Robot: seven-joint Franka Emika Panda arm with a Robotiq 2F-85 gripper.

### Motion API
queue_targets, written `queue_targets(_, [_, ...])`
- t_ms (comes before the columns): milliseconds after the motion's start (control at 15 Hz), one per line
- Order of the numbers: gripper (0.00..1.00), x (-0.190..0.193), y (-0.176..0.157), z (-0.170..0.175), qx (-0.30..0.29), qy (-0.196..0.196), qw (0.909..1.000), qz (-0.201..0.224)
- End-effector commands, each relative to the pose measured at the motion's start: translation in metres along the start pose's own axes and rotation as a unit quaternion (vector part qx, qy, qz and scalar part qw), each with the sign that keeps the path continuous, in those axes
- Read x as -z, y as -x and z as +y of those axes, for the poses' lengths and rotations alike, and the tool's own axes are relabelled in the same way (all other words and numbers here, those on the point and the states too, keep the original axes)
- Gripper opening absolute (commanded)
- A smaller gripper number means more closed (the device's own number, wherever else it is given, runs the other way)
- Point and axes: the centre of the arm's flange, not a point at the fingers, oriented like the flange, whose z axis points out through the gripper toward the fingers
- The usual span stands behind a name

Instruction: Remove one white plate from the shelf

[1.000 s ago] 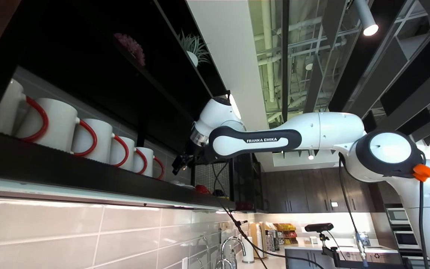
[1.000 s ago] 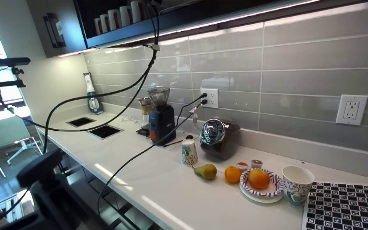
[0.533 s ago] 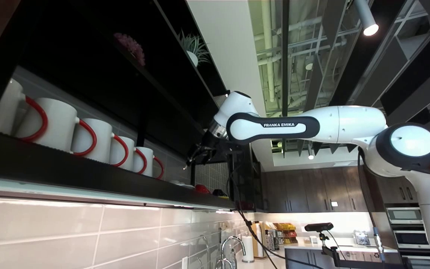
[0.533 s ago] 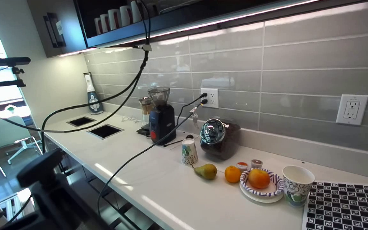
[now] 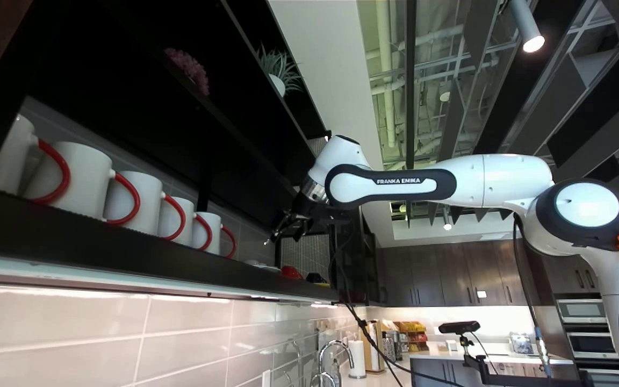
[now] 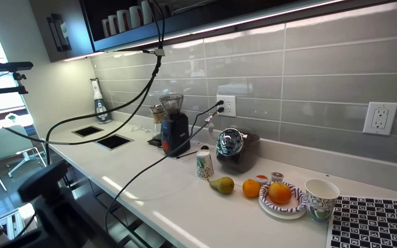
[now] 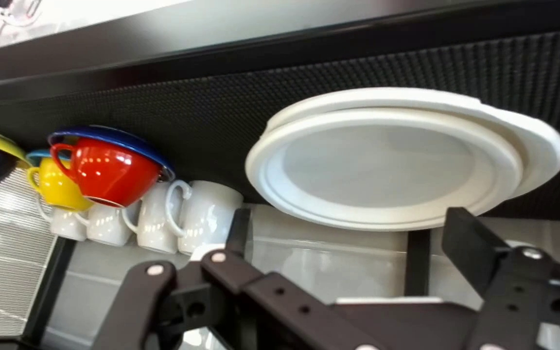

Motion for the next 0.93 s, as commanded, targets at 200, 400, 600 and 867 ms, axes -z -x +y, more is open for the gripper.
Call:
queue_targets(200, [1.0, -0.002, -0.026, 0.121, -0.141, -0.098, 0.9844, -0.036])
queue_targets(400, [1.0, -0.017, -0.027, 0.153, -0.155, -0.172, 0.972, -0.041])
queue_targets(600, [1.0, -0.038, -0.03, 0.167, -0.148, -0.224, 0.9603, -0.076])
queue_targets(867, [1.0, -0.073, -0.036, 0.168, -0.12, -0.239, 0.9566, -0.115])
